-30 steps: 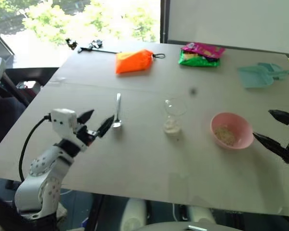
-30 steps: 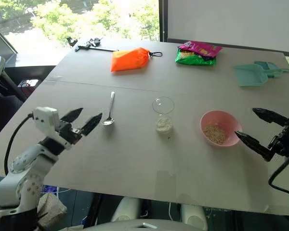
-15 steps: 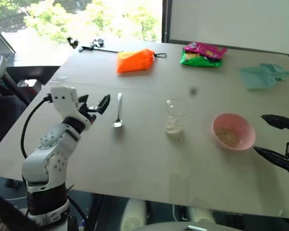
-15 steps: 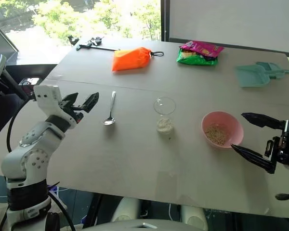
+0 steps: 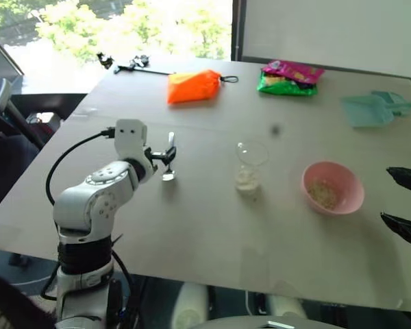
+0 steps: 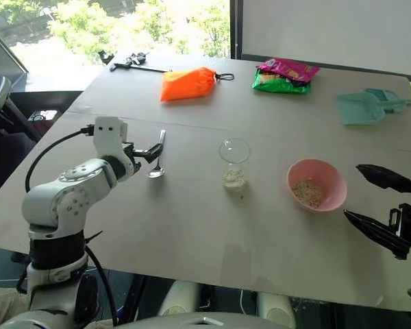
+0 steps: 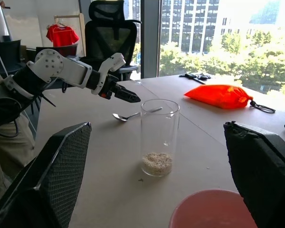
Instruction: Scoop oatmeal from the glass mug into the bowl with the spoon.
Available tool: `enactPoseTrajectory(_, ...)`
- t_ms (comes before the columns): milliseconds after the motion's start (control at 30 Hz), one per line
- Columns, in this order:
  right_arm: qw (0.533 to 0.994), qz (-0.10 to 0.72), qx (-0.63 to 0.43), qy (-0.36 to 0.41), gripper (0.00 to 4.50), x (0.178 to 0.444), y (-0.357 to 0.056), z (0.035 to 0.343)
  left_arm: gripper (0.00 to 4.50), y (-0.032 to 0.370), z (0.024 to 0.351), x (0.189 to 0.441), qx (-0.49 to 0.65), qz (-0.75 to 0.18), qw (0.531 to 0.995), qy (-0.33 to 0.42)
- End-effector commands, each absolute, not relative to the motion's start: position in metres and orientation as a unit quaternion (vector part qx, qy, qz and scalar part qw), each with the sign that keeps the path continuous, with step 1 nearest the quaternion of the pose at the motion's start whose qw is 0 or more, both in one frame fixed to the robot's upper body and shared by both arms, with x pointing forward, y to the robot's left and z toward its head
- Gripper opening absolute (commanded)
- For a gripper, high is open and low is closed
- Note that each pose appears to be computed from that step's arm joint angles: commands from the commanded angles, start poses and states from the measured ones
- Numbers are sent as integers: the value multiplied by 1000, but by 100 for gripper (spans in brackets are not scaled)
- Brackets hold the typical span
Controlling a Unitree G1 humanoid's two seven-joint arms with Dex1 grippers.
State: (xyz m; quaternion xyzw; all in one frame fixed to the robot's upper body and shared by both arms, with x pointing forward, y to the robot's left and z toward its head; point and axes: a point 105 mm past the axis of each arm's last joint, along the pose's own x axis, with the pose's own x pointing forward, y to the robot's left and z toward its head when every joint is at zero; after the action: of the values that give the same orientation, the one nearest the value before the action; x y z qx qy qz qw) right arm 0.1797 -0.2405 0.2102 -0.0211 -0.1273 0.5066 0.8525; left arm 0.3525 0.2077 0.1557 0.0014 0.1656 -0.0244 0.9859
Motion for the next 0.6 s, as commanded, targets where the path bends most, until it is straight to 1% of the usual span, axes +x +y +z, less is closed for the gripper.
enactPoseTrajectory(33,851,504,-44,-140,450,176,-242,216,449,209,161,361,14,7,986,168)
enactPoseTrajectory(233,855,499,-44,-137,450,178,-243,211,449,196,144,381,-22,24,976,215)
enactPoseTrajectory(267,854,499,-43,-138,450,178,-243,211,399,194,141,383,-29,24,974,222)
enactPoseTrajectory(300,854,499,-44,-137,450,178,-243,211,399,193,139,384,-34,25,973,228)
enactPoseTrajectory(367,855,499,-44,-137,450,177,-243,211,337,191,134,385,-45,30,969,241)
enactPoseTrajectory(400,855,499,-44,-137,450,177,-243,211,292,190,132,385,-41,32,968,246)
enactPoseTrajectory(433,855,498,-44,-136,450,176,-243,211,236,190,129,384,-34,35,967,249)
enactPoseTrajectory(467,856,498,-45,-136,450,176,-243,211,208,191,128,384,-29,37,967,250)
enactPoseTrajectory(500,856,497,-45,-135,450,175,-243,210,154,192,127,383,-30,42,966,252)
enactPoseTrajectory(533,857,496,-45,-135,450,174,-243,210,143,193,126,383,-33,46,966,253)
enactPoseTrajectory(567,858,494,-45,-134,450,174,-243,210,90,195,125,382,-35,51,965,254)
enactPoseTrajectory(600,858,493,-45,-134,450,174,-243,210,48,197,123,382,-37,56,964,256)
